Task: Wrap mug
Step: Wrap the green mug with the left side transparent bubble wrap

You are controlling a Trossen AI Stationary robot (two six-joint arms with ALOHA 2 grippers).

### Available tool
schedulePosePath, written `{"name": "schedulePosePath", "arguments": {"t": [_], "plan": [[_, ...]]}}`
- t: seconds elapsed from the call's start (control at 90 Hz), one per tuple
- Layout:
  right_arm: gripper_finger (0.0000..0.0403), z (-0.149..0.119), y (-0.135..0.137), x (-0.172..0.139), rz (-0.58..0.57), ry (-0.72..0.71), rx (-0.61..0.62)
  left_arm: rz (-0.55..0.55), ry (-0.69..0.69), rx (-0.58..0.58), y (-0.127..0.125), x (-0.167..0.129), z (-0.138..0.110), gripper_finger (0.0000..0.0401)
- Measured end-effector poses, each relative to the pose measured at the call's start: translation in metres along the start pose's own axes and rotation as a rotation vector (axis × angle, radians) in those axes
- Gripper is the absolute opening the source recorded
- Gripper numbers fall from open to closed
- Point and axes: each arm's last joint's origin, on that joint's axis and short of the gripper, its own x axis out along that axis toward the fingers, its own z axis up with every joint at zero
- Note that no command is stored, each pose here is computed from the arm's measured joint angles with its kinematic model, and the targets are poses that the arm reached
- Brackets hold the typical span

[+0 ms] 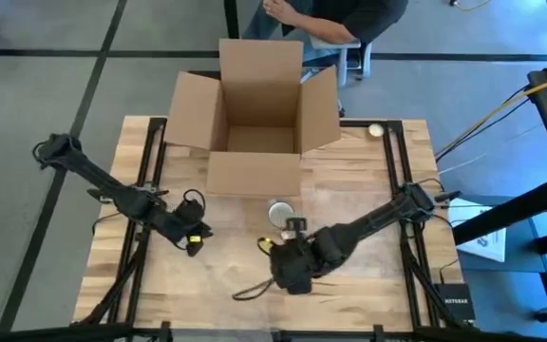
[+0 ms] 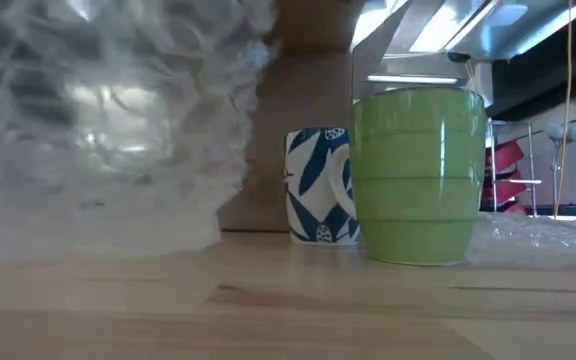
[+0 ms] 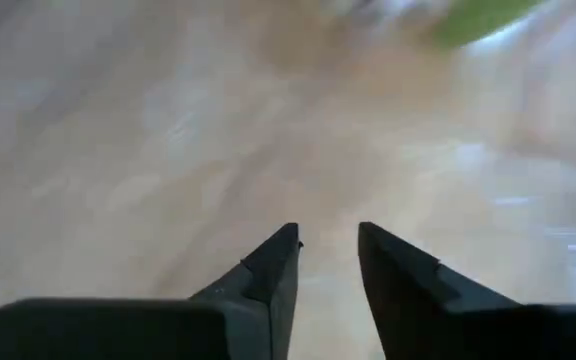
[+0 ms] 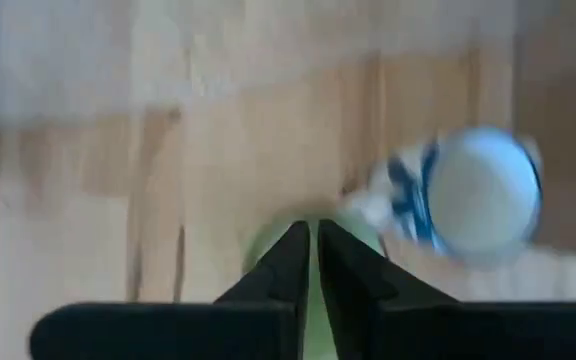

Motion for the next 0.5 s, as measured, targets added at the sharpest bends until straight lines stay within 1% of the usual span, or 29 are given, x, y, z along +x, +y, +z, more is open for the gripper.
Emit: {"name": "schedulePosePath", "arguments": {"t": [0.056,0.122,0.244,0.389,0.5], "plan": [[0.0012,-0.009,0.007,-0.004,-0.042,0.026,0.016,-0.053,-0.040,0.028,-0.011,-0.007,0.010,0.0089],[0.0012,-0.018,0.016,-0.006,-0.086,0.015,0.050,-0.116,-0.105,0.076,-0.025,-0.014,0.023,0.0089],[0.0012,-0.037,0.038,-0.006,-0.167,-0.021,0.110,-0.206,-0.222,0.203,-0.053,-0.012,0.043,0.0089],[0.0012,-0.064,0.063,-0.004,-0.239,-0.068,0.212,-0.227,-0.286,0.394,-0.089,0.007,0.064,0.0089],[0.0012,-0.089,0.081,-0.004,-0.294,-0.131,0.318,-0.194,-0.278,0.589,-0.117,0.033,0.078,0.0089]]}}
